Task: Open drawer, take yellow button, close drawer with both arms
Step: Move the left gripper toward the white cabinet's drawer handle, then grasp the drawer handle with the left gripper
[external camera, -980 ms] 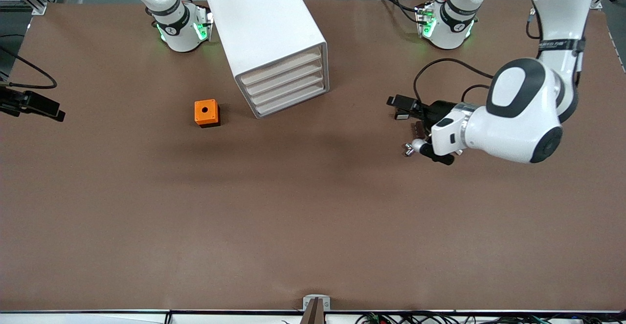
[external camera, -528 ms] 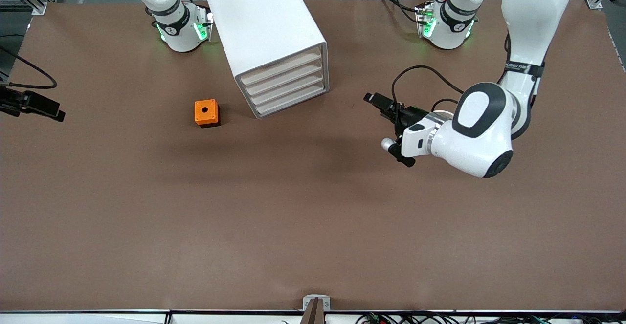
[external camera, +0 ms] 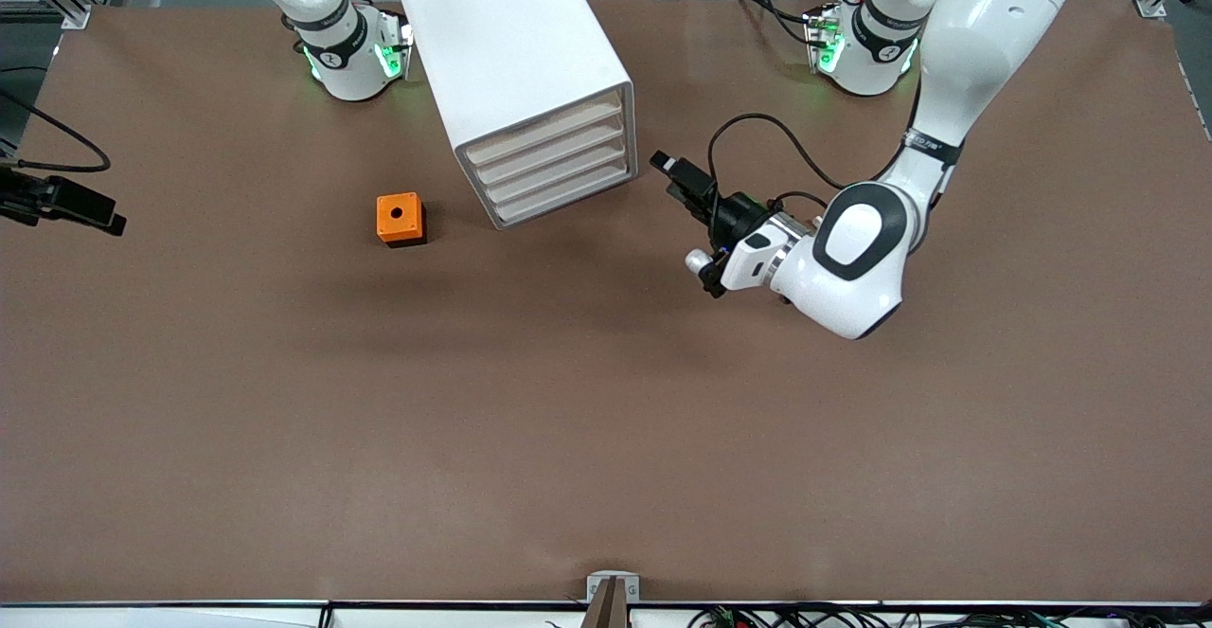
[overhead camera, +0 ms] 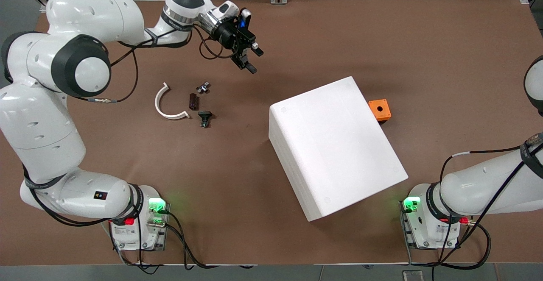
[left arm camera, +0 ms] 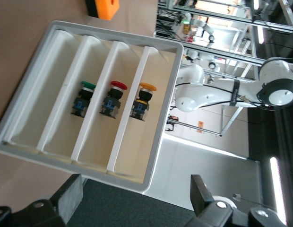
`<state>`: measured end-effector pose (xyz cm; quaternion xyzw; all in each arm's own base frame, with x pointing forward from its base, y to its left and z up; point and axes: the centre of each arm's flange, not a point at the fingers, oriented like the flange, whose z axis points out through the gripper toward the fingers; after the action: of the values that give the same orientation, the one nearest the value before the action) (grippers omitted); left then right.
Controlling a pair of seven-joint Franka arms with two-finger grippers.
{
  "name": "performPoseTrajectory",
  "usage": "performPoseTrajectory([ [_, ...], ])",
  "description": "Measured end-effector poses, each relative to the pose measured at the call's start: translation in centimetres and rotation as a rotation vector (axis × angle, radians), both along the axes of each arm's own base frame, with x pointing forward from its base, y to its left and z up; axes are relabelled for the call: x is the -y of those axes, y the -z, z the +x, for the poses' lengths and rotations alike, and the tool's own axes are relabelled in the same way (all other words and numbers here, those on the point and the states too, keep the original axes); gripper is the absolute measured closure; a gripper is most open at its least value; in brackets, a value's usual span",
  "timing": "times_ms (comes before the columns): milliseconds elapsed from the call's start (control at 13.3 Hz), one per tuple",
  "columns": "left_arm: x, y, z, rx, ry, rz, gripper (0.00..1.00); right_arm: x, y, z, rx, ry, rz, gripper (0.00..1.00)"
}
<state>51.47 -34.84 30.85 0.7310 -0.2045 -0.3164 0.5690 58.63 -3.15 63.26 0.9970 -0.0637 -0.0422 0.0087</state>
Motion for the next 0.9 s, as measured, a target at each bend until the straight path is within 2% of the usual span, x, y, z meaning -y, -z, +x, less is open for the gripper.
performPoseTrajectory([
  [302, 4.6, 1.5, -2.6, 0.050, -0.021, -0.045, 0.00, 0.0, 0.0, 0.0, 0.000, 0.000, 0.000, 0.00],
  [603, 8.7, 4.2, -5.9, 0.084, -0.032, -0.169, 0.10, 0.1, 0.0, 0.0, 0.000, 0.001, 0.000, 0.00],
  [679, 9.0, 5.0, -6.3, 0.093, -0.027, -0.188, 0.14, 0.1, 0.0, 0.0, 0.000, 0.002, 0.000, 0.00],
  [829, 9.3, 5.9, -6.7, 0.100, -0.023, -0.198, 0.15, 0.1, 0.0, 0.0, 0.000, 0.002, 0.000, 0.00],
  [905, 9.5, 6.1, -6.9, 0.106, -0.024, -0.195, 0.20, 0.1, 0.0, 0.0, 0.000, 0.002, 0.000, 0.00],
])
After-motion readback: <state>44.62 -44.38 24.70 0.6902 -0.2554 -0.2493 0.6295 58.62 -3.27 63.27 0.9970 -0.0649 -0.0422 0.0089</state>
